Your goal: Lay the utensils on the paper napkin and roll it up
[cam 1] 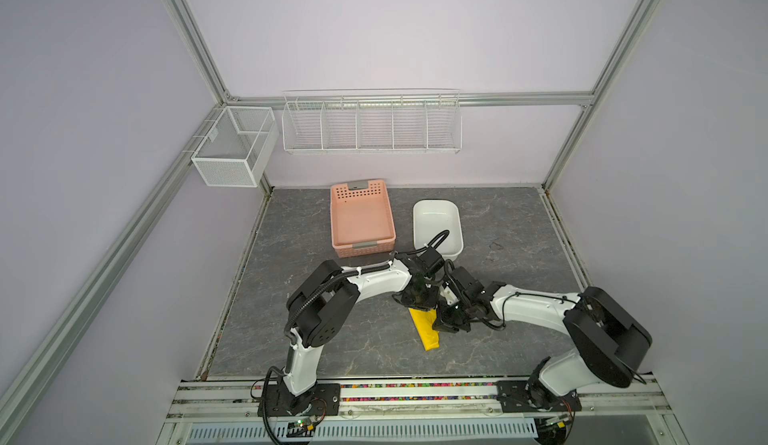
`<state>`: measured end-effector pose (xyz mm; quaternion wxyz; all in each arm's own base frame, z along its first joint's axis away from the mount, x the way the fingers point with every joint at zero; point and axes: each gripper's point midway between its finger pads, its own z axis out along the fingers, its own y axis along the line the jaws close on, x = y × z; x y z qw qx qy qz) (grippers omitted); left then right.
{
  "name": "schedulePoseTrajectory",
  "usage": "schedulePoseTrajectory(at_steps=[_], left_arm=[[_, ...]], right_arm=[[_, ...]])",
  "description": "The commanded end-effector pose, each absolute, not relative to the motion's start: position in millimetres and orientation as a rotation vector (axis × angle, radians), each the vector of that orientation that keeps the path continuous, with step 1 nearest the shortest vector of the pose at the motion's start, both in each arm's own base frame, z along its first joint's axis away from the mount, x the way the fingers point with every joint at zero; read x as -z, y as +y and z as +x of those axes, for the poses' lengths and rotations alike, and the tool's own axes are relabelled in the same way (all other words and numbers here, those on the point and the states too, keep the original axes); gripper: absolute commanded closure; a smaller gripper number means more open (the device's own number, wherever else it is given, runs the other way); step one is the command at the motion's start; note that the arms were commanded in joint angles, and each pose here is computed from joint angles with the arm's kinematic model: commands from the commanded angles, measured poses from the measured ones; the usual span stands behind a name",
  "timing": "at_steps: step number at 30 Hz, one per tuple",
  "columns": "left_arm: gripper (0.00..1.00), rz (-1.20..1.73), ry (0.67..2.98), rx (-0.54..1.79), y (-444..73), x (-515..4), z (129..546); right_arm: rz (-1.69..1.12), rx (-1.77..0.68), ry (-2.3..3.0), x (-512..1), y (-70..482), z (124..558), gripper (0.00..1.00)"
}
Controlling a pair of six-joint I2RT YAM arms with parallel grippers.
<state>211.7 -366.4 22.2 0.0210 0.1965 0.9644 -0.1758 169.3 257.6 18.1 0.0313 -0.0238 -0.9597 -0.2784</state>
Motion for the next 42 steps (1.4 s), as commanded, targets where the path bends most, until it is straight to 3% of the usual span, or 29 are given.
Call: schedulePoseTrajectory(at_steps=[1,10,21,29,42], left_arm=[[1.00,0.621,2.995,0.455,-357.8,-7.3,213.9],[1.00,0.624,2.990,0.446,-351.3,-13.9,210.8],[1.00,0.650,2.995,0.442,-349.8,-12.9,208.2],[1.00,0.649,2.995,0.442,-349.6,-12.9,208.3],[1.00,0.644,2.989,0.439,-349.6,-14.3,209.9]], right_arm=[[-0.067,0.809,-2.937,-8.0,257.1,160.7,0.92],[-0.042,0.942,-2.857,-15.4,289.6,143.3,0.93],[-0.017,0.899,-2.927,-31.9,280.7,150.1,0.93],[-0.019,1.048,-2.932,-55.0,288.9,163.4,0.92],[-0.064,0.958,-2.886,-20.0,285.5,160.9,0.88]])
